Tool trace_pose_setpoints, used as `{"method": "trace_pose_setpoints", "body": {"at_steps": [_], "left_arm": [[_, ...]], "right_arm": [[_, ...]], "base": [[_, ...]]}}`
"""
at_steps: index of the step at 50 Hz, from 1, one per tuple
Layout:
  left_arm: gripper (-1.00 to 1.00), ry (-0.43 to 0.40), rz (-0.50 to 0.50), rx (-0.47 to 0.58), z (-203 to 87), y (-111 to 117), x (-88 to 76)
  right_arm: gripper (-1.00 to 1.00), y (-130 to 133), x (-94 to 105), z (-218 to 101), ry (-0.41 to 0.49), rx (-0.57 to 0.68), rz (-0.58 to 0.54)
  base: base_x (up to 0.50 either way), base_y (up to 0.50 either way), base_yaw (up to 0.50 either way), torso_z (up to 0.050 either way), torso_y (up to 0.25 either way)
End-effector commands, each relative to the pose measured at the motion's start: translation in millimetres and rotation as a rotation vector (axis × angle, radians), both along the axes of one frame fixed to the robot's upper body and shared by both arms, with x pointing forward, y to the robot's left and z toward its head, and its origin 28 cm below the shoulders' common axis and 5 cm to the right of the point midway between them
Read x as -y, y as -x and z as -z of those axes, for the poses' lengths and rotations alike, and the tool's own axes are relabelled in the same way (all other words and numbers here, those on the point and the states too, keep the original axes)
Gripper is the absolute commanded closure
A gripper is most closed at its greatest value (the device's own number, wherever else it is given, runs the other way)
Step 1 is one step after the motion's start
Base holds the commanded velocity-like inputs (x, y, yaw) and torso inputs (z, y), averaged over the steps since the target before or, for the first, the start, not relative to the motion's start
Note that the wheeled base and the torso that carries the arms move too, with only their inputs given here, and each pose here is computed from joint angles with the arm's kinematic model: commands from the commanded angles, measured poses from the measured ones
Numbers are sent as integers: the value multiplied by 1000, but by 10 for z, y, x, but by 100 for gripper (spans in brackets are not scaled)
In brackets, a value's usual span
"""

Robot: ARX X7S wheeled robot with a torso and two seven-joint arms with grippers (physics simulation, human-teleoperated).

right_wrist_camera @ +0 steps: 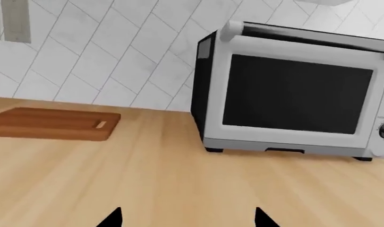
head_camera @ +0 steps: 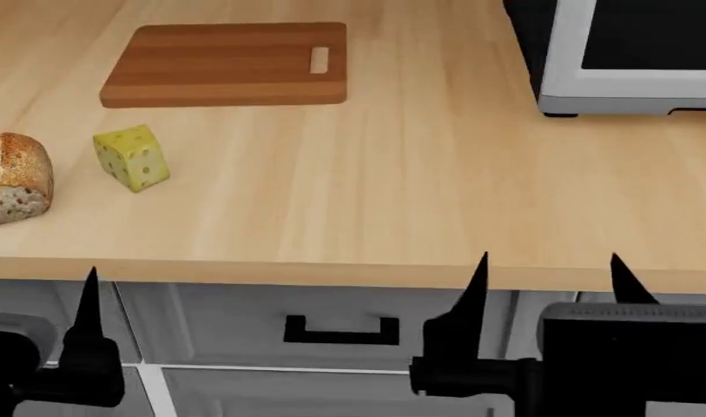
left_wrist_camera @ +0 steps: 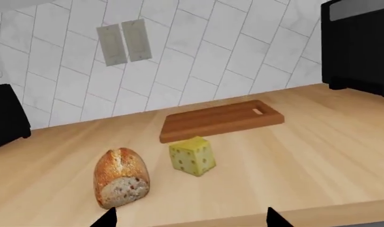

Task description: Place the bread and cheese on the cutting board.

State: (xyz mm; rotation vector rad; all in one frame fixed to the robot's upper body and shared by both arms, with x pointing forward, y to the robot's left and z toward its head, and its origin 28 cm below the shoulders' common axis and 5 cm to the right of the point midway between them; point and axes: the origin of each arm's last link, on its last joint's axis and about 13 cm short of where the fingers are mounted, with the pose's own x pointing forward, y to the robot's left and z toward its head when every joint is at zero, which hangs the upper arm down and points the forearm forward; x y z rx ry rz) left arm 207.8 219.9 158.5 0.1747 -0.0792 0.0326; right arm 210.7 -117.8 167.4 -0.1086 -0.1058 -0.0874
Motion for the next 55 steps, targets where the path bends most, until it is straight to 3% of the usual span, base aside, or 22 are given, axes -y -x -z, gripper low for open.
{"method": "trace_pose_setpoints", "body": {"at_steps": [1,15,28,43,55], "left_arm": [[-100,19,8,1,-85,58,-17],[-100,-6,9,14,-185,120,-28],[-100,-14,15,9,-226,149,9],[-100,-18,22,12,-255,168,70],[-100,-37,-19,40,-350,200,10]], "right_arm": [[-100,69,-28,-134,-30,8,-10],[-100,99,-51,-139,18,2,-20],[-100,119,-34,-159,16,29,-26],[-100,136,-65,-167,18,28,-64],[-100,161,-90,-184,23,28,-90]], "base": [[0,0,0,0,0],[154,153,0,0,0],[436,329,0,0,0],[500,26,0,0,0],[500,19,0,0,1]]}}
